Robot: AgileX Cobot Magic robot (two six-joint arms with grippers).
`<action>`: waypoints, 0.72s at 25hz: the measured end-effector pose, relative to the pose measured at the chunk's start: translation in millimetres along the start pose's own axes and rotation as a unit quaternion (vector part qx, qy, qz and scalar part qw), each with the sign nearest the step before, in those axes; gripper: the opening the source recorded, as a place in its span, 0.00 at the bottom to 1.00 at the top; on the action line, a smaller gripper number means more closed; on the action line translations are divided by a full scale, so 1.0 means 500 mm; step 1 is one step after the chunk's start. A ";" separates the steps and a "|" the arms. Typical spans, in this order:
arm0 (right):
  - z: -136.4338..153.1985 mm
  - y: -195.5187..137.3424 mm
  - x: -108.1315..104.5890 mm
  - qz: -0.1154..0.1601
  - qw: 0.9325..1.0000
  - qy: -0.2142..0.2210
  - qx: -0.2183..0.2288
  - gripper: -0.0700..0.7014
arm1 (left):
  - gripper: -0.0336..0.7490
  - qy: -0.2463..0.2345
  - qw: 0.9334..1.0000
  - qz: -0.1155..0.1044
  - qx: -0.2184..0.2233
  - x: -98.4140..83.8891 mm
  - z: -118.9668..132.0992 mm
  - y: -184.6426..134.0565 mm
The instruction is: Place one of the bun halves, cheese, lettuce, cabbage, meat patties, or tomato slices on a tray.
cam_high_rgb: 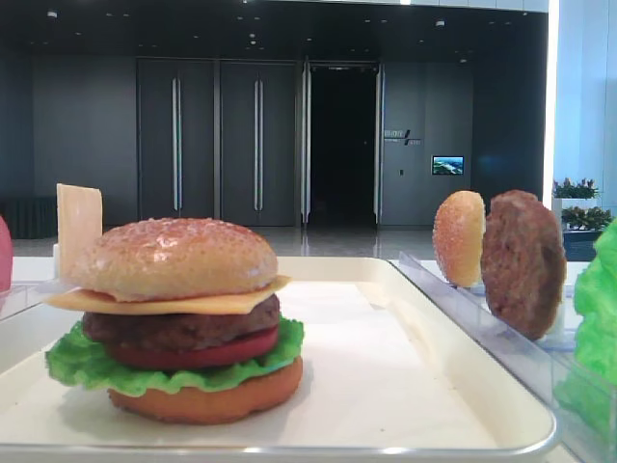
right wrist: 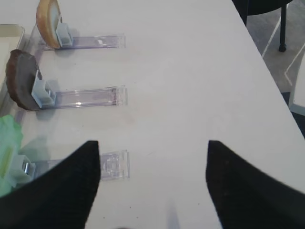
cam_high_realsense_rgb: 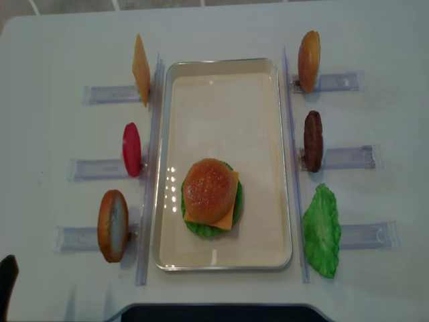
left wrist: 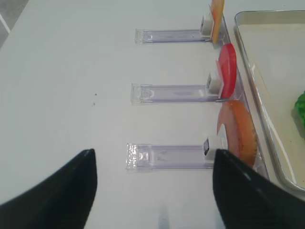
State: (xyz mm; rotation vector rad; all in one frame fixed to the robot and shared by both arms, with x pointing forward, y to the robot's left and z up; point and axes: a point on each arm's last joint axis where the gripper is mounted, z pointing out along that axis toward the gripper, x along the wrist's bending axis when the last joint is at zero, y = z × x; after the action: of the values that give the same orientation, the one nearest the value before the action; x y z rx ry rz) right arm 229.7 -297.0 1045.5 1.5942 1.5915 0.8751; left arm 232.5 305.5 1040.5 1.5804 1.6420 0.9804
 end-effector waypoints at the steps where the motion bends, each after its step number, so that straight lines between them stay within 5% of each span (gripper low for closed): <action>1: 0.000 0.000 0.000 0.000 1.000 0.000 0.000 0.72 | 0.78 0.000 1.000 0.000 0.000 0.000 0.000 0.000; 18: 0.000 0.000 -0.001 0.001 1.000 -0.002 0.000 0.72 | 0.78 0.000 1.000 0.000 0.000 0.000 0.000 0.000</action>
State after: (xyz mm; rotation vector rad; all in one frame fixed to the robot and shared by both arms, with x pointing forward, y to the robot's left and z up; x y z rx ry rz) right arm 229.7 -297.3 1045.5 1.5965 1.5883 0.8731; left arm 232.5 305.5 1040.5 1.5804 1.6420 0.9804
